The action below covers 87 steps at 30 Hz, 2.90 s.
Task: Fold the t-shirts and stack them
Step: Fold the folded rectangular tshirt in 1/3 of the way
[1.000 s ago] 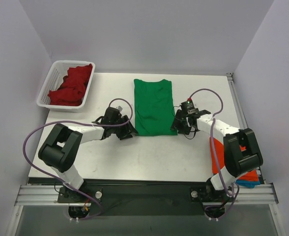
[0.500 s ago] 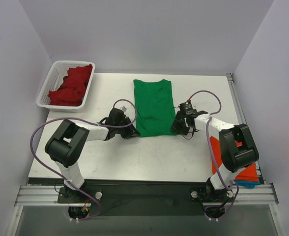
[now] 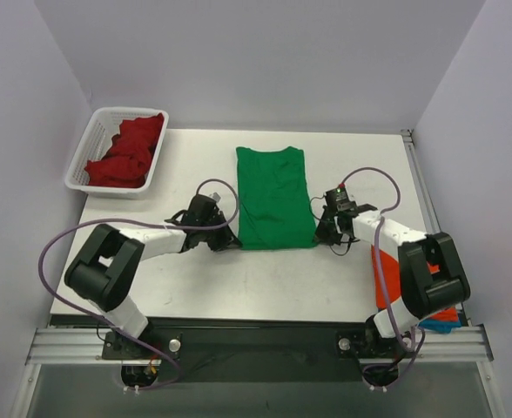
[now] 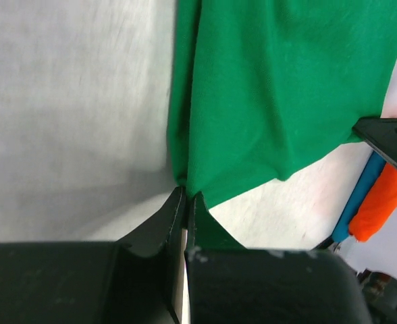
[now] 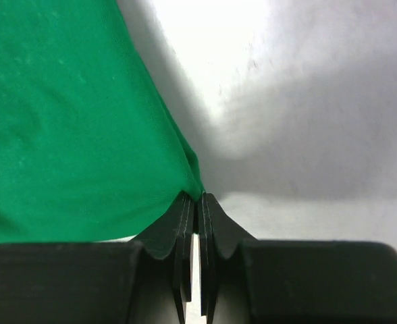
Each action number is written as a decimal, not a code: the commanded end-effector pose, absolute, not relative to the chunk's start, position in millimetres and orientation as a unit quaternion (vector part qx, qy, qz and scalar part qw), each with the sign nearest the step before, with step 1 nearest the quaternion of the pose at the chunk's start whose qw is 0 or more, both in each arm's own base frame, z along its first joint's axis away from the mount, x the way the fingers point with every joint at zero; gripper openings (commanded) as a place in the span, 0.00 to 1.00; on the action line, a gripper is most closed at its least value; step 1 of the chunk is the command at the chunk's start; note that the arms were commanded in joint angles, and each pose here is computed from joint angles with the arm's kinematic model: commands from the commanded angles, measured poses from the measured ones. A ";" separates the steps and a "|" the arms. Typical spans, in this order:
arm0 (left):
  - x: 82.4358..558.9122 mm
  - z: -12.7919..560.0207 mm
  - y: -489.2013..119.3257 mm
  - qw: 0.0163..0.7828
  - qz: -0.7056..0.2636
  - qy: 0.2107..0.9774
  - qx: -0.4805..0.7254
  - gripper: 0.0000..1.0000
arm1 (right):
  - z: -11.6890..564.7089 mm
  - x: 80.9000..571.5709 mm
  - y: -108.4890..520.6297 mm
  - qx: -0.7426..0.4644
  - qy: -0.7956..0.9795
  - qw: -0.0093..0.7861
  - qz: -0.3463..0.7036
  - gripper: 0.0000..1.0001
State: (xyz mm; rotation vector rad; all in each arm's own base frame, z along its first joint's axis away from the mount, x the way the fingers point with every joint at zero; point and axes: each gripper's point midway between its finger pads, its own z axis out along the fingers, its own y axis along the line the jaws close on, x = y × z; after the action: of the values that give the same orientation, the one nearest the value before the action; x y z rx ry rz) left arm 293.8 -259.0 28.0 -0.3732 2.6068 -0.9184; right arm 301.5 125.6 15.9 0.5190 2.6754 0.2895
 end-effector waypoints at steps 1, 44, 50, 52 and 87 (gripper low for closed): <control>264.2 22.1 -232.9 0.162 -0.284 0.937 -0.126 0.00 | 16.7 267.2 100.0 0.176 0.964 0.190 0.060 0.00; 309.8 84.7 -233.3 0.232 -0.242 0.941 -0.046 0.39 | 64.3 319.8 158.2 0.055 0.956 0.265 0.117 0.41; 326.3 71.5 -234.2 0.225 -0.224 0.947 -0.049 0.47 | 50.3 334.1 167.3 0.053 0.961 0.245 0.113 0.41; 329.3 67.8 -235.5 0.223 -0.222 0.948 -0.049 0.50 | 48.5 337.7 169.8 0.052 0.962 0.245 0.112 0.41; 356.6 83.7 -224.6 0.231 -0.210 0.947 -0.069 0.00 | 69.0 368.7 144.3 0.060 0.958 0.276 0.056 0.00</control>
State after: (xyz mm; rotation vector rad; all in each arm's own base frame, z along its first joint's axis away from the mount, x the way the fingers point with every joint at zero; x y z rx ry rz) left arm 337.6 -228.2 58.4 -0.1832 2.6795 -0.5655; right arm 357.6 153.2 63.0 0.1662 2.5882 0.2066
